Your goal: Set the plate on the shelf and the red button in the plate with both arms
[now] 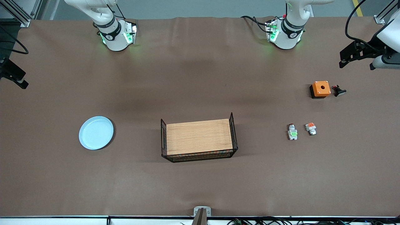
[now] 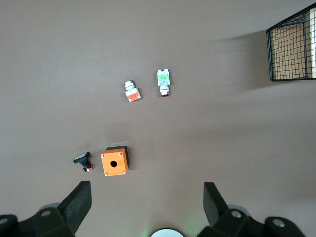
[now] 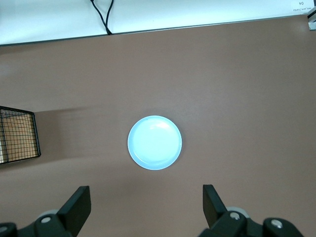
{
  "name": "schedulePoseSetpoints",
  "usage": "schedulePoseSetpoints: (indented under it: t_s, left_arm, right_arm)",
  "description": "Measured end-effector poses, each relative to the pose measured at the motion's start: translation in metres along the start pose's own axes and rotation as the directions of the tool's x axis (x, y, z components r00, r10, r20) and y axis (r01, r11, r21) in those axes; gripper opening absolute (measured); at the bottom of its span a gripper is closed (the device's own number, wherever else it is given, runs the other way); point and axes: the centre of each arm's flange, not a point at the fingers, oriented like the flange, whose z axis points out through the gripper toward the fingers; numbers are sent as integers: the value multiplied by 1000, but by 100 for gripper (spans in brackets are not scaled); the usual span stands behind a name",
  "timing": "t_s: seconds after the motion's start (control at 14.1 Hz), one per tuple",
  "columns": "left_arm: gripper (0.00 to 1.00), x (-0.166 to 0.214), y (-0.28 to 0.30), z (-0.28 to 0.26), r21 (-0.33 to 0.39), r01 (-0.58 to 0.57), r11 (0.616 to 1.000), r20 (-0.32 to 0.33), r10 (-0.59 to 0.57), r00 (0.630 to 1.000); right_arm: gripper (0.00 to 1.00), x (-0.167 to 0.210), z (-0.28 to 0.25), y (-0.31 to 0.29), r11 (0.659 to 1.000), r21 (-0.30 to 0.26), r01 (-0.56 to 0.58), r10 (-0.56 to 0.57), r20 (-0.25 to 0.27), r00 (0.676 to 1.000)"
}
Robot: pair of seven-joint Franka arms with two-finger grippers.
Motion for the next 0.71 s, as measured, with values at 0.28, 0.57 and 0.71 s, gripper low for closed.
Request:
schedulePoseSetpoints:
  t_s: [0.28, 0.57, 0.71]
  left_arm:
    - [100, 0, 1, 0, 0, -2, 1000, 1, 2, 1000]
    - [100, 2, 1, 4, -2, -1, 1000, 10, 1, 1000]
    - [100, 11, 1, 19, -4, -2, 1000, 33, 2, 999]
  right_arm:
    - [100, 0, 0, 0, 1000, 0, 0, 0, 0, 1000]
    - [100, 2, 4, 0, 1000, -1, -1, 1, 7, 1000]
    - [100, 6, 16, 0, 1000, -2, 0, 0, 27, 1000]
